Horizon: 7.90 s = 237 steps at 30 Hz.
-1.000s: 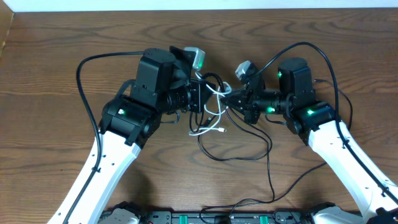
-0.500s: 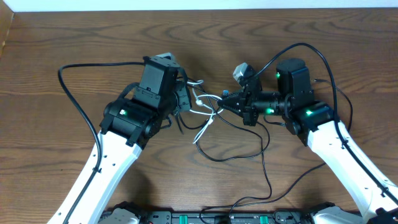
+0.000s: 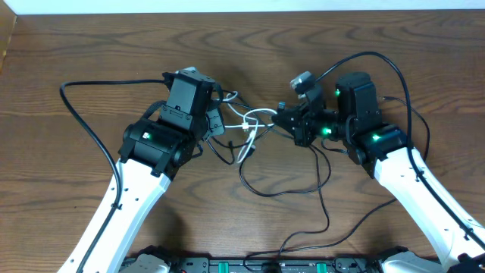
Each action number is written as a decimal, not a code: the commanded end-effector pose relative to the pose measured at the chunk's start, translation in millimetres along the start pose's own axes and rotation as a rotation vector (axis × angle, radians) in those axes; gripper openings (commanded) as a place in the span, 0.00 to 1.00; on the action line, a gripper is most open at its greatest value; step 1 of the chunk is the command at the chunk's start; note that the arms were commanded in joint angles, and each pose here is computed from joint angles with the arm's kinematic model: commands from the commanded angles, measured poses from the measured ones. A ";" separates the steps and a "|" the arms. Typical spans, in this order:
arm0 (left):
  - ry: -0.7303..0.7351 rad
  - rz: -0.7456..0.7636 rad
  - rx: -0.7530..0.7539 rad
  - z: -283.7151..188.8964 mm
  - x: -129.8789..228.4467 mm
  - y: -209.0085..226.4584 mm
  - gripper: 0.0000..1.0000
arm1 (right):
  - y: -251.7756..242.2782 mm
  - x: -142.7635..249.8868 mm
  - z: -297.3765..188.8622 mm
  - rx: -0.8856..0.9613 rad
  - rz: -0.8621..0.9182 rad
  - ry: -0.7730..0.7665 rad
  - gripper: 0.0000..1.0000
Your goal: Untangle cables
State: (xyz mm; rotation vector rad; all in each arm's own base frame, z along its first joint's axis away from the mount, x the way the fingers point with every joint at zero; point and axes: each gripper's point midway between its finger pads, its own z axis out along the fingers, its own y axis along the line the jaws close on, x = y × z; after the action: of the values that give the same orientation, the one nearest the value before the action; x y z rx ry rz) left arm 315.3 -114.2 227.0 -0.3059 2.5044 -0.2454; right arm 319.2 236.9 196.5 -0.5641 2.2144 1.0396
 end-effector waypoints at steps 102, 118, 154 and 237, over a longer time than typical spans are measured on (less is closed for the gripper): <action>0.020 0.654 0.744 -55.2 29.2 -108.7 0.08 | -0.8 17.6 16.3 0.080 -0.257 0.071 0.96; -0.086 0.711 0.189 -25.5 -6.8 -29.3 0.08 | -71.2 36.5 33.1 0.297 -0.077 0.135 0.01; 0.200 0.323 -0.584 93.5 -32.6 169.1 0.08 | -168.6 -5.7 -34.2 0.557 0.070 -0.067 0.98; -0.178 0.308 -0.080 -44.9 -58.9 80.0 0.92 | -141.5 72.2 57.7 0.393 0.010 0.217 0.65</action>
State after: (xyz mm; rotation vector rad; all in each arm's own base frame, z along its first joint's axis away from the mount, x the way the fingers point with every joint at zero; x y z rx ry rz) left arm 321.5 -16.2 273.0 0.0194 2.3519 0.0100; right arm 378.1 183.9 48.5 -0.4898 2.5127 0.5058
